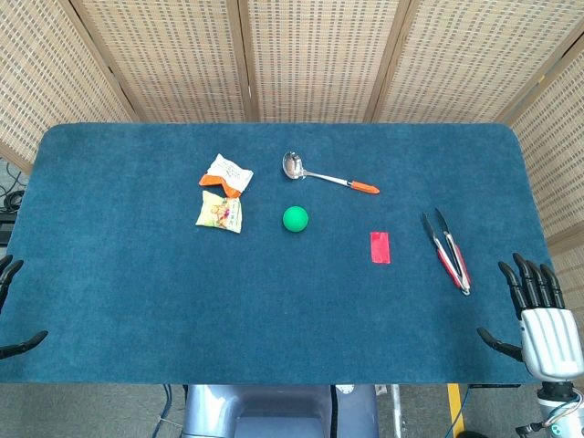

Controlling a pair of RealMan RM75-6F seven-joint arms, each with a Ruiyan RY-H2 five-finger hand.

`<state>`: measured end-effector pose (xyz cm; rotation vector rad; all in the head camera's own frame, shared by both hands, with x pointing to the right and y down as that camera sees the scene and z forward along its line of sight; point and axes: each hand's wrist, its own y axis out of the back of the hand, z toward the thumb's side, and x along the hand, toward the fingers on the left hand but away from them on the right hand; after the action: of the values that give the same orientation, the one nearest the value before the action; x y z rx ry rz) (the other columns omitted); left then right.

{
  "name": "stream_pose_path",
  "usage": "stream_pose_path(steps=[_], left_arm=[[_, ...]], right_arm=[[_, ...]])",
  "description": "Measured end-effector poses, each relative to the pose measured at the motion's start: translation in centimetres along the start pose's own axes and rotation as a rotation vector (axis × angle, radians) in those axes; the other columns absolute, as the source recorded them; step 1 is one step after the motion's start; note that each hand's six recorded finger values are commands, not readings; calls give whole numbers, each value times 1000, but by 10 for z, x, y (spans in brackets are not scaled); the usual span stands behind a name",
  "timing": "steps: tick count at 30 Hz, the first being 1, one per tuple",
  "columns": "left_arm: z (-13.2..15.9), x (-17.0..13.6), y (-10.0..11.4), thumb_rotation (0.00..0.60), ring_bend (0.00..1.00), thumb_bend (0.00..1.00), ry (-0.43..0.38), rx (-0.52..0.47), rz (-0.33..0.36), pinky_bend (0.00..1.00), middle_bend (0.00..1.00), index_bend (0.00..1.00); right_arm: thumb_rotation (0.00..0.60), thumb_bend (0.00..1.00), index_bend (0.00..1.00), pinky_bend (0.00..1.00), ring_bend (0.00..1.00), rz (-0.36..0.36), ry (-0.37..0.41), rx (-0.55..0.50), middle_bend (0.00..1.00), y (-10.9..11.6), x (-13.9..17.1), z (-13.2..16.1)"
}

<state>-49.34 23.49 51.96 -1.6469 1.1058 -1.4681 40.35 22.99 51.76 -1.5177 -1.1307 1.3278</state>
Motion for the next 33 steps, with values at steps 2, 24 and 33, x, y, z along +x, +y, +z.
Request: stream_pose_path(steps=[2,24,33], left_arm=[[0,0,0,600,0,0,0,4,4,0,0,0],[-10,22,-6,600,0,0,71,-4,32,0,0,0],[-14,35,-13,600,0,0,115,15,4,0,0,0]], right_arm=[[600,0,0,0,0,4,3,1,0,-1,0,0],[600,105,304,0,0,212,288,44,0,-88,-133,50],[600,105,322,0,0,304,300,96,0,-142,-173,70]])
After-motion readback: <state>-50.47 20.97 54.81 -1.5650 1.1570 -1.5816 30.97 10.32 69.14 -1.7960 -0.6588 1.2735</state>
